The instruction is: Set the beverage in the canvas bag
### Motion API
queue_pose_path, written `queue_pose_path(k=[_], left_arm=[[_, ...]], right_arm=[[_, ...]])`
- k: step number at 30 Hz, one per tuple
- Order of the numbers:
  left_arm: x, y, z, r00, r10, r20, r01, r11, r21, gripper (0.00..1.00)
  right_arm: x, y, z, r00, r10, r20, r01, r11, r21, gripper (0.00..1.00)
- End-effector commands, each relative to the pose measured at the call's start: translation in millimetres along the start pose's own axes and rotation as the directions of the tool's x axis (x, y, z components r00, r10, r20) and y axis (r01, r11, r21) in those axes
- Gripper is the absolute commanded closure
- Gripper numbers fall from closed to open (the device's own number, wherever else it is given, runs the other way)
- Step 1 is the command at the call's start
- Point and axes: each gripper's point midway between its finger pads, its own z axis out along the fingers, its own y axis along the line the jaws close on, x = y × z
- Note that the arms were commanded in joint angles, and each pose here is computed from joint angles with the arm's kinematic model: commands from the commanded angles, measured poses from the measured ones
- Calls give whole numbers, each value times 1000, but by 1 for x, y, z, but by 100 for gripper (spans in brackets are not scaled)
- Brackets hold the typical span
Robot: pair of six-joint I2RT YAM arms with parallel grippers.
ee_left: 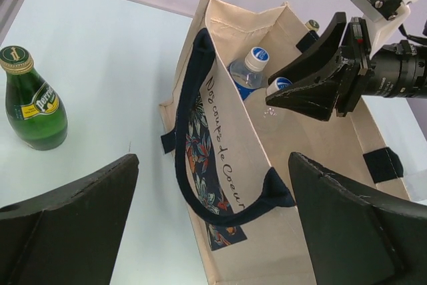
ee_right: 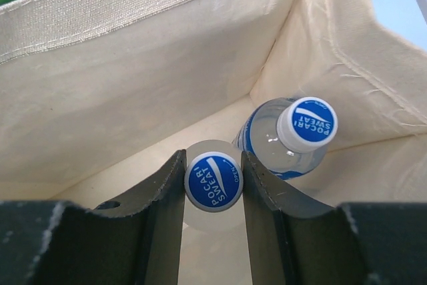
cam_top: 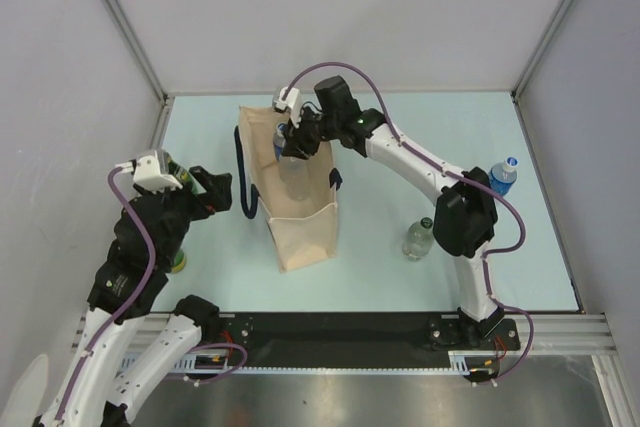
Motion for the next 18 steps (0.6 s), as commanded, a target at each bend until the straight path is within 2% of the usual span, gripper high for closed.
queue_pose_path(k=[1,4,5,10,13,14,18], left_arm=[[-2,4,3,1000,13,11,-12,1000,-22,0],[-1,4,4,1000,11,7,-11,1000,-23,0],[0,4,5,1000,13,5,-13,1000,-23,0],[2,3,8,1000,15,-3,-15,1000,-22,0],[4,1,12,1000,17,-14,-18,1000,-16,0],[2,-1,13,1000,15,-10,-15,1000,-13,0],[1,-4,16,1000,16,-13,-16,1000,-6,0]], right_arm=[[-44,-19,-4,981,-120,151,110,992,69,91],[-32,-25,-4,986,-105,131,95,992,80,79],[-28,-26,-4,988,-96,123,86,993,81,72],[-23,-31,-15,991,-69,111,59,994,90,56],[-24,-30,-21,993,-62,101,52,994,95,41],[-28,-28,-26,993,-57,103,47,994,98,32],[-46,-22,-43,991,-65,120,53,994,99,30]])
